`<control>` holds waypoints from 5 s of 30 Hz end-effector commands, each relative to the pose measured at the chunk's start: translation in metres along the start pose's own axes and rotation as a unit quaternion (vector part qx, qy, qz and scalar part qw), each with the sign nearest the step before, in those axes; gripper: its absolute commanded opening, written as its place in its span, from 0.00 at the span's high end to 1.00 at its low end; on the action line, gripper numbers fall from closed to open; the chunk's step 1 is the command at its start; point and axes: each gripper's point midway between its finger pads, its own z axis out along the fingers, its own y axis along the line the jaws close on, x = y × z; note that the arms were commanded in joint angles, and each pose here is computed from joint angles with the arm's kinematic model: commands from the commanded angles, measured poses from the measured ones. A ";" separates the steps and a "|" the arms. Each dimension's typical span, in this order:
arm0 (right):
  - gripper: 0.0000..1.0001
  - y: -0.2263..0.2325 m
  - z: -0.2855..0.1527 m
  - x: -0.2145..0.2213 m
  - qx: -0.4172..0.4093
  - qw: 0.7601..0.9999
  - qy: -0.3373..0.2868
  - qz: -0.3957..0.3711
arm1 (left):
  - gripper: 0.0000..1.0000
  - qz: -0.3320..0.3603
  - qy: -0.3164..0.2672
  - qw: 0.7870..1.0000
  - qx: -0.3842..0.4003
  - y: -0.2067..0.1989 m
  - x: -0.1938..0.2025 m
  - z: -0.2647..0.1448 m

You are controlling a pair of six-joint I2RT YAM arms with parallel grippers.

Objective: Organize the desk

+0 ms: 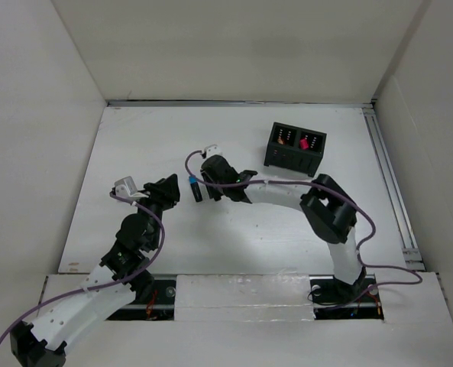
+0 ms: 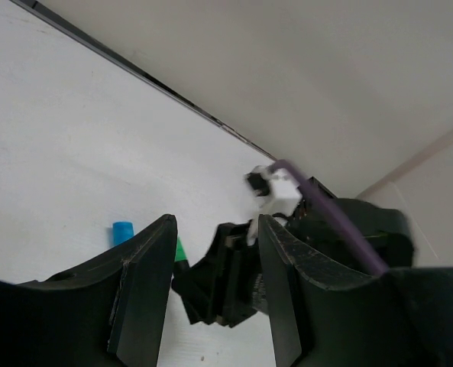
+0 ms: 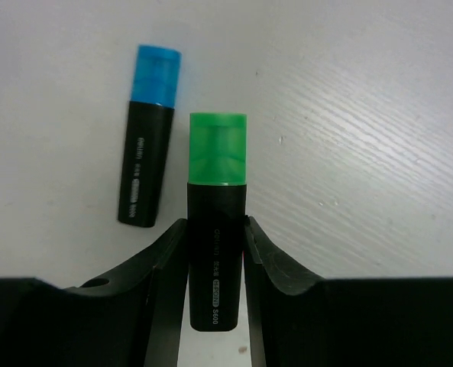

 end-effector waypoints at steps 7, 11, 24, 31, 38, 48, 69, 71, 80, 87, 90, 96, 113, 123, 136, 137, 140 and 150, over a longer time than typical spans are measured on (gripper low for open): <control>0.85 -0.130 -0.141 -0.151 0.069 0.967 -0.221 0.107 | 0.57 0.000 0.001 1.000 0.012 -0.006 0.001 0.003; 0.84 -0.249 -0.171 -0.145 0.170 0.940 -0.244 0.168 | 0.57 -0.001 0.003 1.000 0.017 -0.007 0.002 0.003; 0.80 -0.370 -0.160 -0.119 0.260 0.910 -0.232 0.226 | 0.57 0.005 0.010 1.000 0.020 -0.009 0.007 0.004; 0.75 -0.371 -0.138 -0.103 0.283 0.909 -0.209 0.223 | 0.57 0.004 0.010 1.000 0.022 -0.009 0.007 0.003; 0.72 -0.355 -0.132 -0.107 0.300 0.908 -0.207 0.207 | 0.57 0.005 0.012 1.000 0.020 -0.009 0.008 0.004; 0.35 -0.337 -0.167 -0.107 0.300 0.892 -0.252 0.225 | 0.57 0.007 0.012 1.000 0.019 -0.008 0.009 0.005; 0.36 0.037 -0.046 -0.046 -0.091 0.994 -0.063 0.006 | 0.83 -0.056 -0.066 0.996 0.017 0.007 -0.032 -0.018; 0.36 0.052 -0.037 -0.033 -0.092 0.995 -0.039 -0.010 | 0.84 -0.060 -0.070 0.996 0.017 0.008 -0.034 -0.020; 0.45 0.051 0.007 -0.006 -0.045 0.999 -0.007 -0.005 | 0.66 -0.068 -0.070 0.995 0.020 0.007 -0.037 -0.022; 0.54 0.046 0.019 0.004 -0.026 1.000 0.001 0.000 | 0.63 -0.070 -0.073 0.995 0.026 0.005 -0.039 -0.024; 0.75 0.051 0.016 0.007 -0.030 1.000 0.002 0.001 | 0.62 -0.068 -0.071 0.995 0.026 0.005 -0.038 -0.023; 0.91 0.052 -0.006 -0.008 -0.047 0.999 -0.017 0.013 | 0.58 -0.063 -0.065 0.996 0.027 0.004 -0.035 -0.022; 0.89 -0.164 -0.181 -0.131 0.064 0.946 -0.272 0.167 | 0.38 0.030 0.043 0.997 0.055 -0.024 0.017 0.005; 0.88 -0.301 -0.180 -0.098 0.185 0.916 -0.261 0.243 | 0.37 0.029 0.040 0.996 0.071 -0.029 0.017 0.004; 0.85 -0.338 -0.146 -0.077 0.218 0.914 -0.215 0.267 | 0.37 0.027 0.038 0.996 0.073 -0.029 0.015 0.003; 0.81 -0.339 -0.145 -0.074 0.221 0.913 -0.211 0.268 | 0.37 0.027 0.037 0.996 0.073 -0.029 0.014 0.003; 0.69 -0.343 -0.143 -0.070 0.232 0.911 -0.205 0.271 | 0.37 0.027 0.038 0.996 0.072 -0.029 0.015 0.003; 0.41 -0.330 -0.169 -0.096 0.232 0.906 -0.243 0.259 | 0.34 0.031 0.042 0.997 0.053 -0.024 0.018 0.007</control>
